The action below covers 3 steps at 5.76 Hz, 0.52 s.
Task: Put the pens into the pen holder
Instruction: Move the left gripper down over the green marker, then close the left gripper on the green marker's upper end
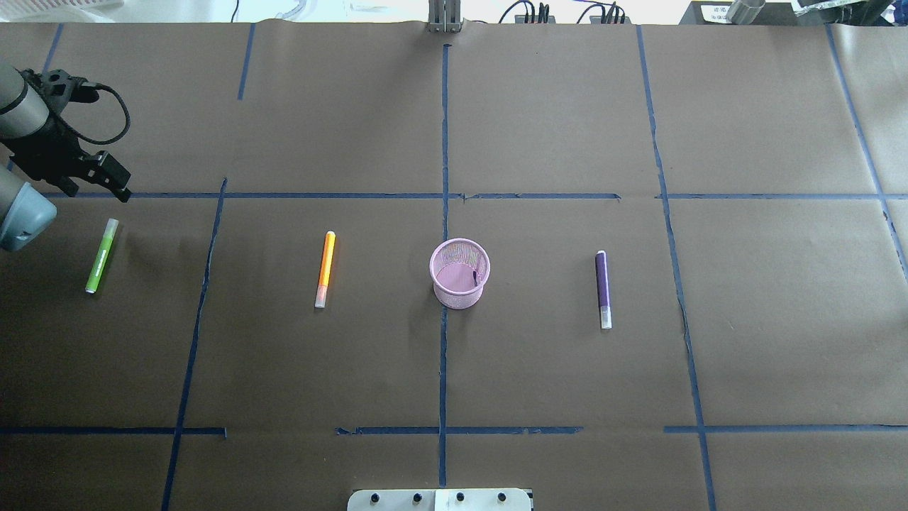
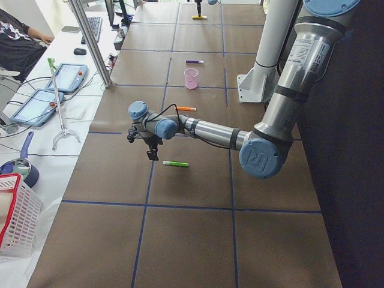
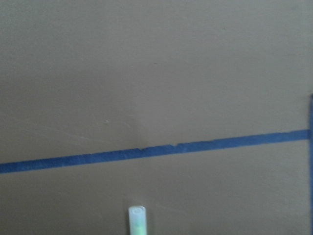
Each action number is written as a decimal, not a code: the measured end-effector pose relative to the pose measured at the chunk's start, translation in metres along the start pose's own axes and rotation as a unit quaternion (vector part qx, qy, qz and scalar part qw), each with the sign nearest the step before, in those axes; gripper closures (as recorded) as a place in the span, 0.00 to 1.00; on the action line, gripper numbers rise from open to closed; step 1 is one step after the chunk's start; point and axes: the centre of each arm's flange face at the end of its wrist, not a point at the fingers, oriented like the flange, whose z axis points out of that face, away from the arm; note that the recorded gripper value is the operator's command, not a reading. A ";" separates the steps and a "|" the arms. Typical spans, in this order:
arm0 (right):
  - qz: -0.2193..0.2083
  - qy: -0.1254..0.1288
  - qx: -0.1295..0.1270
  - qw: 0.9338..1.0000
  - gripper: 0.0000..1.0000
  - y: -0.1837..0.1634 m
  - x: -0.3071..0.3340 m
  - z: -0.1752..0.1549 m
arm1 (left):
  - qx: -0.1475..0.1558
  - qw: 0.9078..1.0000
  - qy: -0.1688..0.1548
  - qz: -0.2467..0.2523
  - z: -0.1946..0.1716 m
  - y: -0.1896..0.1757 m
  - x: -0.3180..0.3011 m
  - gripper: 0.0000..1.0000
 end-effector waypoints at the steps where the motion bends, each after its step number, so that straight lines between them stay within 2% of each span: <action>1: 0.000 0.000 0.001 1.000 0.00 -0.001 -0.001 -0.001 | 0.008 1.000 -0.001 -0.004 0.008 0.009 -0.013 0.00; 3: -0.001 -0.001 0.002 1.000 0.00 -0.002 -0.002 -0.002 | 0.018 1.000 -0.001 -0.015 0.028 0.031 -0.013 0.00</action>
